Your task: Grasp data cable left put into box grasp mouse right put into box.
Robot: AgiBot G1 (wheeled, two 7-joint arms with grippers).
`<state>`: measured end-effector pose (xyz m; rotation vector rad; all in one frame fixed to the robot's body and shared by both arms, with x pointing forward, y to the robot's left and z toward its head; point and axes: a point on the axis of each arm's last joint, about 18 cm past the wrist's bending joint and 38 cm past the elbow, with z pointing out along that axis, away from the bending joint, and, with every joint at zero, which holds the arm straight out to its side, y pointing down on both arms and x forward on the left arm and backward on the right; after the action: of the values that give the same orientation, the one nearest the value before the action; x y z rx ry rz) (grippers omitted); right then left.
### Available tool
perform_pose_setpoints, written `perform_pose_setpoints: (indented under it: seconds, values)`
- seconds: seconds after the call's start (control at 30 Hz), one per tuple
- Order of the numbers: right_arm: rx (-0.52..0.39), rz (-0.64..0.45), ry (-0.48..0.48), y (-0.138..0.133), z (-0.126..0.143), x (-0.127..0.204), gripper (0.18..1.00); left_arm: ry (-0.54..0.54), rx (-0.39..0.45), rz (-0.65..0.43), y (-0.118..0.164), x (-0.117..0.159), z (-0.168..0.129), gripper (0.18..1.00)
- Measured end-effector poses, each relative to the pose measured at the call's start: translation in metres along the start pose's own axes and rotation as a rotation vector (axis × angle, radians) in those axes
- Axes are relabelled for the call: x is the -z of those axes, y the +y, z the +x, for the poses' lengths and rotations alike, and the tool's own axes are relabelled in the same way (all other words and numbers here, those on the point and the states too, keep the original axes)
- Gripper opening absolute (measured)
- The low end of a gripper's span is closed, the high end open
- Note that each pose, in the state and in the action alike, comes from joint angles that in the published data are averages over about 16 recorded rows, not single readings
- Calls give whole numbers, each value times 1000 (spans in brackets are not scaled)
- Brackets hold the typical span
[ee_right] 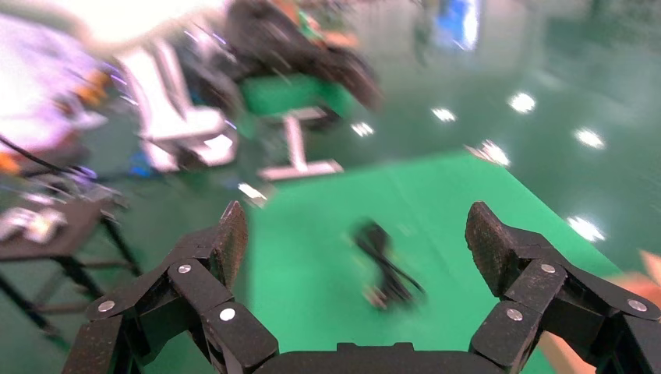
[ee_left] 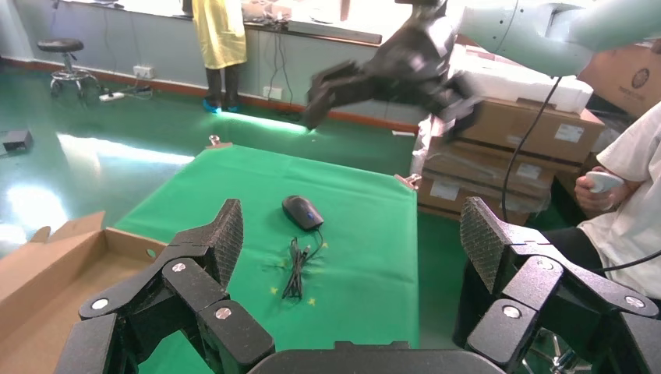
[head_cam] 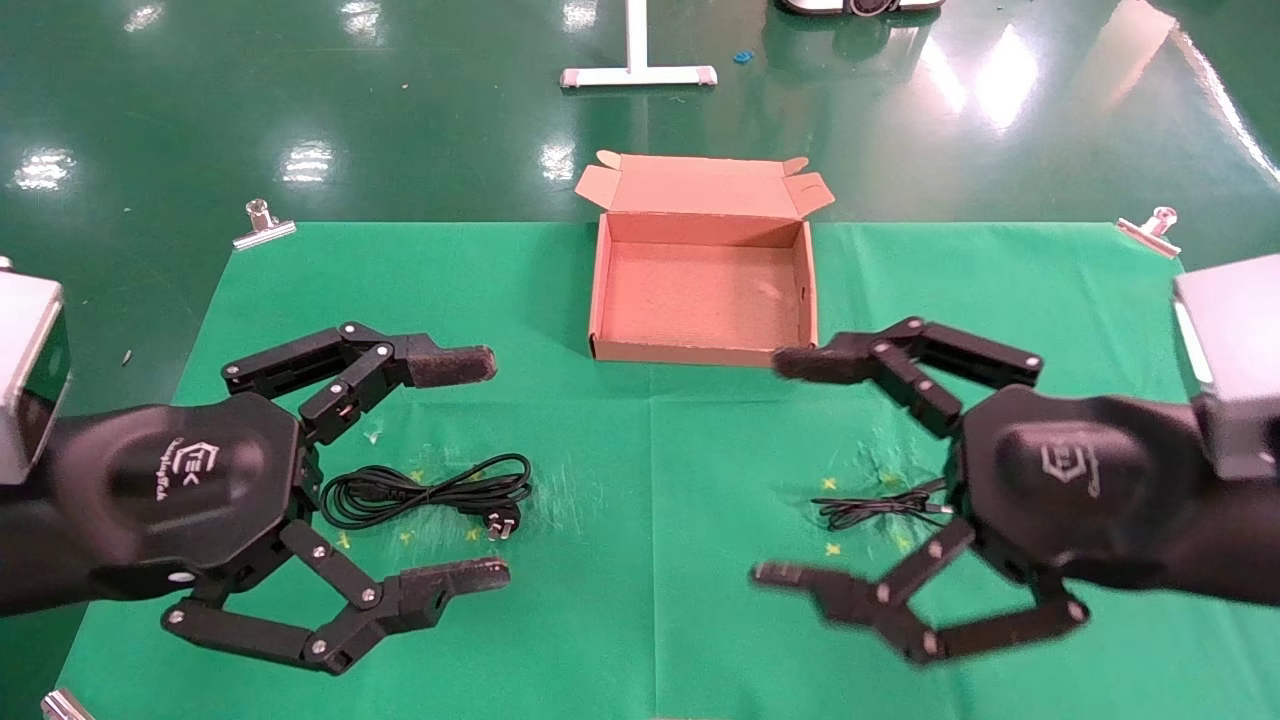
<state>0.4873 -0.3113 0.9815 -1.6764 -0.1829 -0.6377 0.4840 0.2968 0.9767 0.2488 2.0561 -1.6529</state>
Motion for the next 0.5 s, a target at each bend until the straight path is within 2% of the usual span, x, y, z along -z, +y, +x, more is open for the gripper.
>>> perform_pose_setpoints:
  seconds: [0.23,0.37,0.5]
  values:
    - [65,-153,51,26,5,5,1001,11,-10,-314,33,-14,-14,1001]
    - [105,-221,64,37,6,8,1001,-29,-35,-525,54,-19,-34,1001]
    - [128,-255,72,43,6,10,1001,-89,-72,-690,68,-28,-58,1001]
